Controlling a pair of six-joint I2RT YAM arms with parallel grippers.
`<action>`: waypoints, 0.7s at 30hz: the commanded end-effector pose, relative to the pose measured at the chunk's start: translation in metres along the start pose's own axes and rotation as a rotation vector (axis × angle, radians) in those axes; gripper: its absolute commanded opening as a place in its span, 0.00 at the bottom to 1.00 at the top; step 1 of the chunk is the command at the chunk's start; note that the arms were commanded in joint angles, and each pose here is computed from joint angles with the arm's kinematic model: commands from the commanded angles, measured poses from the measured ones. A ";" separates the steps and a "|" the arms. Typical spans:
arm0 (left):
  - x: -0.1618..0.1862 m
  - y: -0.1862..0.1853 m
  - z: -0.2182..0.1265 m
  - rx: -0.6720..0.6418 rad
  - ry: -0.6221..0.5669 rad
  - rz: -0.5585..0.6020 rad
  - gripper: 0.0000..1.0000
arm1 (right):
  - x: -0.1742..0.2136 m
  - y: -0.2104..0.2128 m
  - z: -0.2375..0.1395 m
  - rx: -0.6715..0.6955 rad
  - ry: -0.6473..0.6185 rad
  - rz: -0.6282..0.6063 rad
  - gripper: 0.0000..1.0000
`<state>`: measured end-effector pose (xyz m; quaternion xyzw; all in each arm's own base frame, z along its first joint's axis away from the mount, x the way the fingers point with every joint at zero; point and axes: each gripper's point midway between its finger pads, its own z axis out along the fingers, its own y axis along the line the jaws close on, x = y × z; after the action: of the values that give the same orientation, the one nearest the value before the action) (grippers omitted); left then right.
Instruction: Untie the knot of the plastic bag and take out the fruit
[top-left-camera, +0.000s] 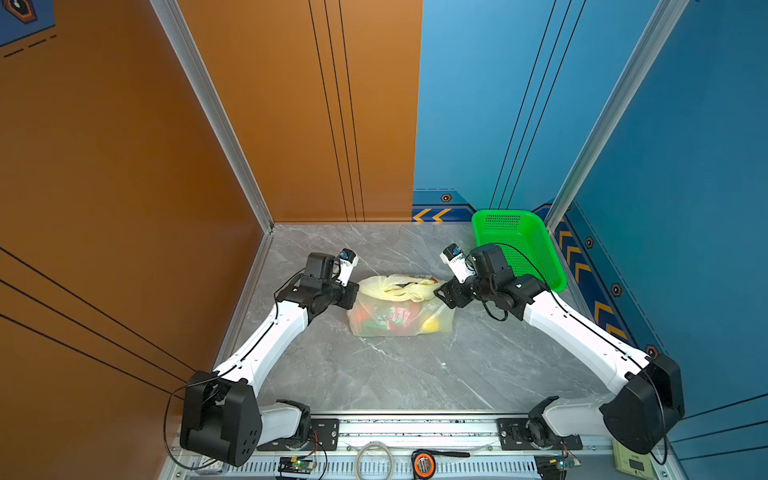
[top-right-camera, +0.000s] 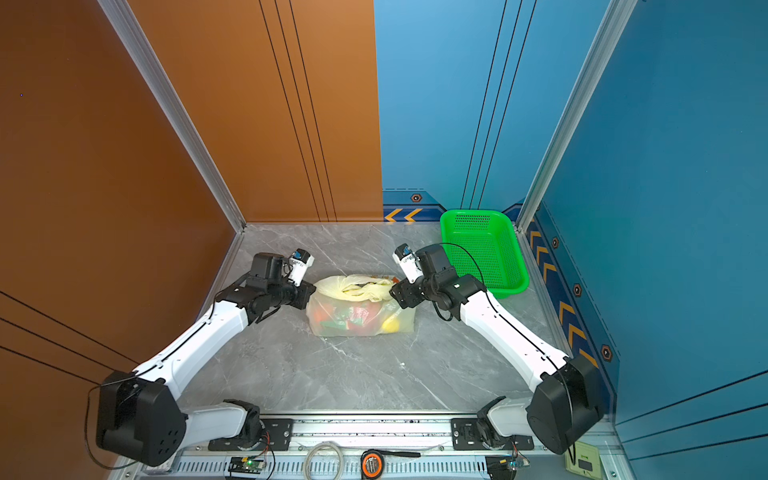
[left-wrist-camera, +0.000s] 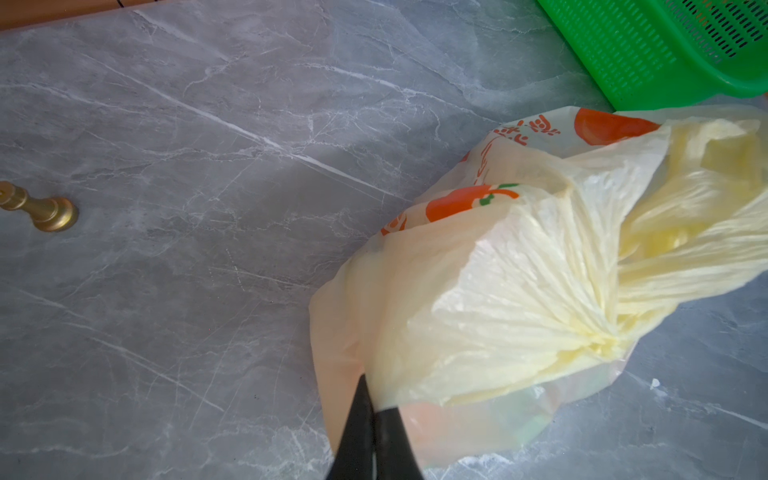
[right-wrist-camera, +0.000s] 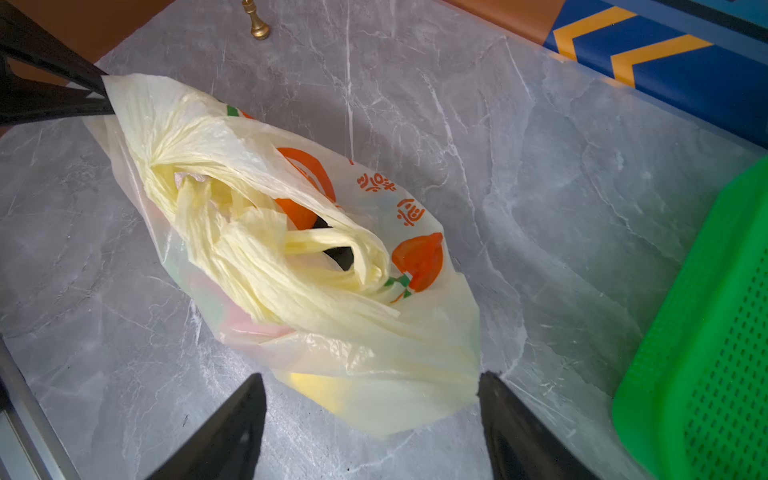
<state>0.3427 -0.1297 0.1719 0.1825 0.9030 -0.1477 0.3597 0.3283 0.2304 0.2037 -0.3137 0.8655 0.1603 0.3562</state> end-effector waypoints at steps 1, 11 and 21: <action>-0.013 -0.006 -0.003 0.028 -0.025 0.003 0.00 | -0.010 0.008 0.016 -0.011 0.018 -0.100 0.79; -0.011 -0.007 -0.002 0.027 -0.020 0.003 0.00 | -0.021 0.016 0.050 0.002 0.059 -0.181 0.43; -0.003 -0.003 -0.003 0.015 -0.008 -0.007 0.00 | -0.014 -0.001 0.039 0.024 0.057 -0.113 0.00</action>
<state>0.3438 -0.1307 0.1707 0.1831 0.9035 -0.1491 0.3575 0.3557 0.2670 0.1764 -0.3831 0.8527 0.1223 0.3335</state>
